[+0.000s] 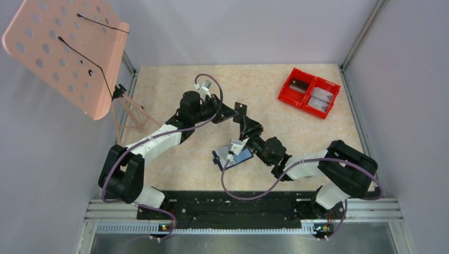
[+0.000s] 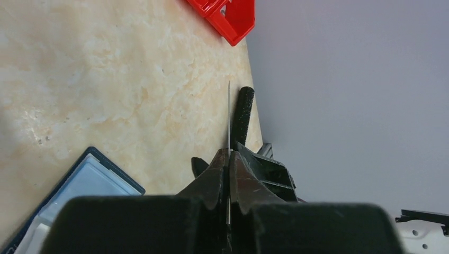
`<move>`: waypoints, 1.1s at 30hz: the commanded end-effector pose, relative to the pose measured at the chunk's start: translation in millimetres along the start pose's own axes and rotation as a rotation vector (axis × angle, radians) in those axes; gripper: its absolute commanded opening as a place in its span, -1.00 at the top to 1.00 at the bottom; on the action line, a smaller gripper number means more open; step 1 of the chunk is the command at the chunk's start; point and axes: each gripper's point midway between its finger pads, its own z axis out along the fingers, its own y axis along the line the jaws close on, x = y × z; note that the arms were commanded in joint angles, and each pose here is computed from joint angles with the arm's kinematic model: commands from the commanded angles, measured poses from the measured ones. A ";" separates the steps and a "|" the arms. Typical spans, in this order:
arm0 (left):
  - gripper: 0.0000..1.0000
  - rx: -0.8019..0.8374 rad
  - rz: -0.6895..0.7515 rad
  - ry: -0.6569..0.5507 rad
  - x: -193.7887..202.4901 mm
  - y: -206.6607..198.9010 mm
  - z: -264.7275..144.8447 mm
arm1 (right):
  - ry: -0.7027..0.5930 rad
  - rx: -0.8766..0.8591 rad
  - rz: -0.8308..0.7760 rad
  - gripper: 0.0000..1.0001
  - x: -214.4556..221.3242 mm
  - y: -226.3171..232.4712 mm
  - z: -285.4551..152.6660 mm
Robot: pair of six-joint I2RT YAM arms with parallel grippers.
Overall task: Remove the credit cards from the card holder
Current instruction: Pick up the credit card from the center of the board.
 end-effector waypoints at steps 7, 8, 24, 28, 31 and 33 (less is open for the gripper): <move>1.00 0.027 0.293 -0.023 -37.0 -7.9 -19.7 | 0.017 -0.274 0.472 0.00 -7.7 36.3 -13.5; 1.00 0.028 0.305 -0.017 -37.8 -5.8 -21.8 | 0.027 -0.304 0.526 -0.01 -9.4 35.2 -13.6; 1.00 0.253 0.144 -0.361 -55.7 -27.9 -57.6 | -0.114 -0.233 2.016 0.10 -42.6 -60.9 37.2; 1.00 0.311 0.151 -0.394 -57.0 -41.0 -61.4 | -0.122 -0.182 2.113 -0.01 -37.0 -60.9 41.1; 1.00 0.336 0.151 -0.402 -56.6 -45.8 -63.4 | -0.108 -0.219 2.122 -0.02 -39.5 -56.0 46.4; 1.00 0.350 0.155 -0.408 -56.4 -48.2 -65.1 | -0.127 -0.240 2.119 -0.03 -43.1 -56.4 46.8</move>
